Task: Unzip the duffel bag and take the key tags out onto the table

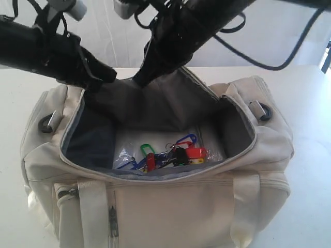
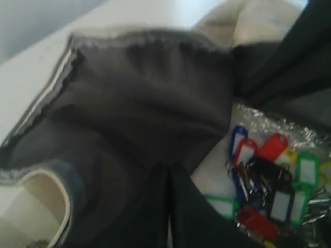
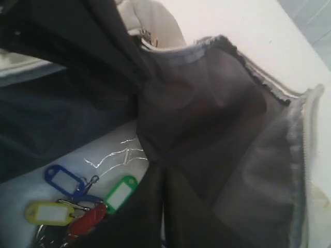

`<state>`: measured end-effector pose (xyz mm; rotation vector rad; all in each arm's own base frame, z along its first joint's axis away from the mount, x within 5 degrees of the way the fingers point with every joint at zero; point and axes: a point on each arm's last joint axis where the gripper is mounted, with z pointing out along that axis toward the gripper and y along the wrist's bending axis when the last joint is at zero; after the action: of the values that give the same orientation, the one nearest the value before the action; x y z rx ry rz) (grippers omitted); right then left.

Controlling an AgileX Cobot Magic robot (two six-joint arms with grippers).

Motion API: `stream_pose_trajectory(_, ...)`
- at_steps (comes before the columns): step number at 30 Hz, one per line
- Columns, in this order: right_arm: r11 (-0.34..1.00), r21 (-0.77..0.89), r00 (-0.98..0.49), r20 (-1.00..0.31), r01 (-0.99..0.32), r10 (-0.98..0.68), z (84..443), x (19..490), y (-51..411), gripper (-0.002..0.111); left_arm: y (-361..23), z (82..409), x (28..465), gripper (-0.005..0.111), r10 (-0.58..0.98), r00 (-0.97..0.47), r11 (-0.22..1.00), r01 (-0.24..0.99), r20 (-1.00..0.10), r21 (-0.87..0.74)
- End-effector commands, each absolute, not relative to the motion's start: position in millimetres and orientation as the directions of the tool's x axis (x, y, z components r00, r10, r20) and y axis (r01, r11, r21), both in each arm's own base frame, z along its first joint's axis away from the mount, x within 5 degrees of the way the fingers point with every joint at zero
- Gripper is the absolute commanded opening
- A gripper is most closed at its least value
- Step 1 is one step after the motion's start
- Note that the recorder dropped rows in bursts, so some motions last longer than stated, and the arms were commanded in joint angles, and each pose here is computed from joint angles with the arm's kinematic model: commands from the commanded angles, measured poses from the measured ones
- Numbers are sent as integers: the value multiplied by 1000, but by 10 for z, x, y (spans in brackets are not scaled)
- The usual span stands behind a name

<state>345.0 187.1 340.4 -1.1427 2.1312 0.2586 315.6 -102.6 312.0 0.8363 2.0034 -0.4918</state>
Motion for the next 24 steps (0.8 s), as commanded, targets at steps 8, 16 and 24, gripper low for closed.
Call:
stream_pose_trajectory(8, 891, -194, -613, -664, -410, -427, 2336, 4540, 1215, 0, -974, 2340, 3679, 0, 351, -555, 807, 587, -754, -57)
stream_pose_trajectory(16, 899, -173, -561, -730, -401, -391, 2839, 4379, 1153, 0, -1022, 2680, 3536, 0, 372, -501, 749, 660, -782, -66)
stream_pose_trajectory(24, 865, -167, -570, -690, -473, -446, 3597, 3751, 1088, 0, -840, 3266, 3085, 0, 429, -526, 748, 663, -734, -38)
